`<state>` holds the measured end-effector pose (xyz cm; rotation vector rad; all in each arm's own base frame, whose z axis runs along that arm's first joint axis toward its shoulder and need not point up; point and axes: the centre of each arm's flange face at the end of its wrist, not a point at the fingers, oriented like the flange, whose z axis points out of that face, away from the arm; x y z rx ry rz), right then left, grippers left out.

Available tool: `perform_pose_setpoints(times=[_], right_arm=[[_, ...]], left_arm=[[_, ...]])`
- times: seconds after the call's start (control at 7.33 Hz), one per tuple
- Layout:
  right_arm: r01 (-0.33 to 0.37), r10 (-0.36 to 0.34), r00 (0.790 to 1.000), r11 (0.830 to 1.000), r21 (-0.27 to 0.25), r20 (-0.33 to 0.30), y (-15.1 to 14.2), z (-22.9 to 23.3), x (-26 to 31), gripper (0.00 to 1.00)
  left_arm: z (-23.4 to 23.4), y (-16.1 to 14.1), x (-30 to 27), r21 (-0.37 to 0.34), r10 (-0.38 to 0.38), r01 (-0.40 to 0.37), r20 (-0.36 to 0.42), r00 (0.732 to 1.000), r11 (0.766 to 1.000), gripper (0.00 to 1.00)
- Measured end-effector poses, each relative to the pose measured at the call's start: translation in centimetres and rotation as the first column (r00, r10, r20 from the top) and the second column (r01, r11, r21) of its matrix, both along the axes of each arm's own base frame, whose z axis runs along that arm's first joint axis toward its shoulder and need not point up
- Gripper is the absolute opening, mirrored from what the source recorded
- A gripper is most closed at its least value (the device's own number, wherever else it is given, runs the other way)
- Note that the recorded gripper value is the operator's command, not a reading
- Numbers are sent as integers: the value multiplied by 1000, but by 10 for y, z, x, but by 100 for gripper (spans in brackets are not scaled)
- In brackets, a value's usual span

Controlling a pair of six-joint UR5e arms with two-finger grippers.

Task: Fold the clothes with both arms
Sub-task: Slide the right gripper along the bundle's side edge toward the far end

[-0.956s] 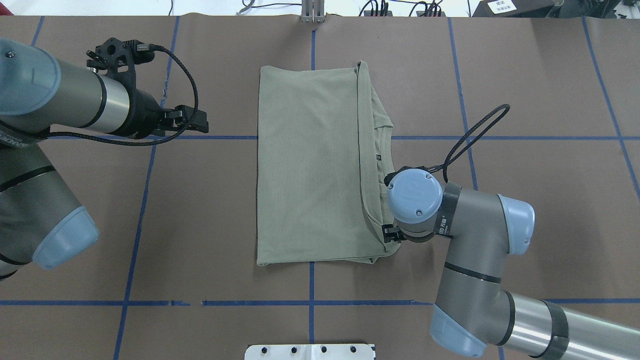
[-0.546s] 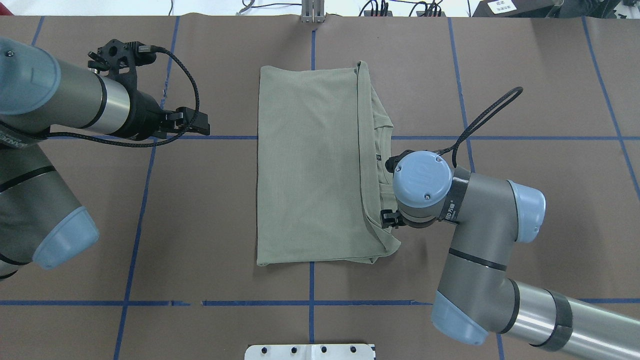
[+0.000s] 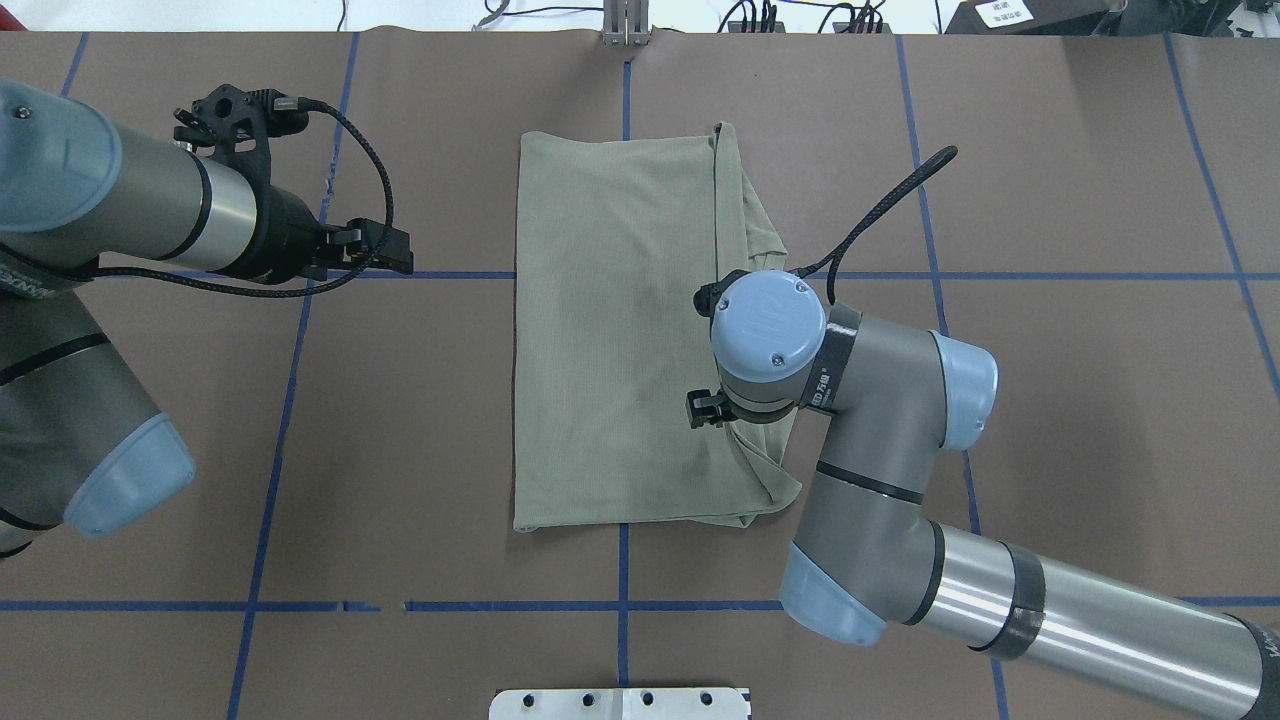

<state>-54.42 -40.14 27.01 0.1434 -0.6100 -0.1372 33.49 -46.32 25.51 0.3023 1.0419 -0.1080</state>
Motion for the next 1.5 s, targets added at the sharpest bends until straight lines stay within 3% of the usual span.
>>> perform_pose_setpoints(times=[0.68,1.5], right_arm=[[50,-51,999,995,-88,-4,5,17,-11,100],[43,-48,998,992,-120,-37,0,43,-5,100]], left_arm=[[0,0,0,-1,-1,1,-2,1000,1000,100],[-4,1,-1,0,-4,4,-9,1000,1000,100]])
